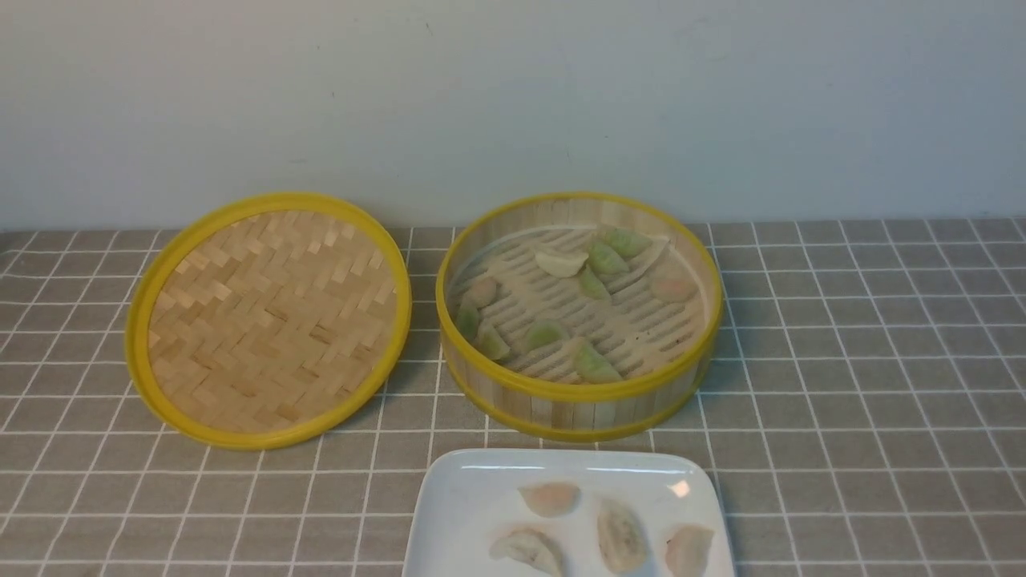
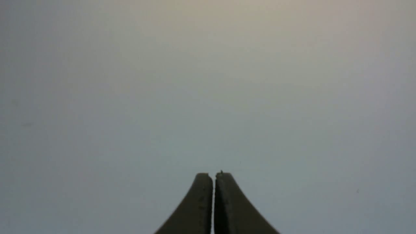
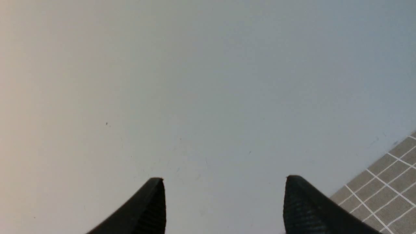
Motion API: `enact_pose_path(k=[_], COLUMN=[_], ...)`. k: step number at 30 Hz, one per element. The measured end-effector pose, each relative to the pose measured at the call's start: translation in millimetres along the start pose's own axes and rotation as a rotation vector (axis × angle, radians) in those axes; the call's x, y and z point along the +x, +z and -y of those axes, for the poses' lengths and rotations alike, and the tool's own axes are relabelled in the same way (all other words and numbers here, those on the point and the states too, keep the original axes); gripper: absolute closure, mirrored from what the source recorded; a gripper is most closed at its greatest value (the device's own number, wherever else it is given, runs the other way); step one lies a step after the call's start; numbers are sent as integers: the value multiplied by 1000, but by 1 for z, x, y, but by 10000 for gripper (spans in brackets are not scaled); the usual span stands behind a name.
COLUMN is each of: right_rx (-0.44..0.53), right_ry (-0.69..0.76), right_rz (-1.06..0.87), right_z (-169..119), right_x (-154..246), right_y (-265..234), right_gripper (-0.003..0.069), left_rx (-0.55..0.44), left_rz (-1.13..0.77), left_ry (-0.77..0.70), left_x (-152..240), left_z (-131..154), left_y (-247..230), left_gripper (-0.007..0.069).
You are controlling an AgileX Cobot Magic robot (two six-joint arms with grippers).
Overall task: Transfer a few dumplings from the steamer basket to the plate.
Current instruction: Use the left arm to grab a dumpling from the steamer
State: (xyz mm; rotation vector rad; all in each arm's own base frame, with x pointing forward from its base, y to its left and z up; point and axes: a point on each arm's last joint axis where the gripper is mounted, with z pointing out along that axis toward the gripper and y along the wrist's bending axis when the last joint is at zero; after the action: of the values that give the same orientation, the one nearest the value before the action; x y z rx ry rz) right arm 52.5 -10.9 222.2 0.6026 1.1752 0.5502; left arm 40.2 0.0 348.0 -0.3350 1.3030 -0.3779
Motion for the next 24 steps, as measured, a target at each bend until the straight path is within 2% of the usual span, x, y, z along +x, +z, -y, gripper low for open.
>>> enact_pose_path(k=[2, 5, 7, 11, 15, 18, 22, 24], right_rx=[-23, -38, -41, -44, -42, -42, -53, -70], right_ry=[1, 1, -1, -16, -61, -24, -47, -113], right_rz=[57, 91, 97, 103, 104, 79, -41, -105], right_z=[-2, -3, -4, -4, -4, -4, -19, -36], right_x=[-5, -8, -9, -9, -9, -8, -12, -23], right_y=[0, 0, -1, -1, -1, 0, 1, 2], right_gripper=[216, 216, 216, 216, 216, 229, 295, 349], left_rx=[-79, -126, -123, -53, -12, -4, 27, 74], left_rz=[-248, -500, -690, -990, -1163, -1241, -1326, -1390], left_ry=[60, 127, 170, 197, 203, 210, 257, 313], left_x=[-8, -7, -1, 23, 46, 60, 73, 85], left_z=[7, 11, 12, 13, 5, 0, 4, 16], left_y=[23, 47, 65, 99, 126, 149, 177, 191], left_gripper=[630, 630, 630, 630, 630, 630, 630, 630])
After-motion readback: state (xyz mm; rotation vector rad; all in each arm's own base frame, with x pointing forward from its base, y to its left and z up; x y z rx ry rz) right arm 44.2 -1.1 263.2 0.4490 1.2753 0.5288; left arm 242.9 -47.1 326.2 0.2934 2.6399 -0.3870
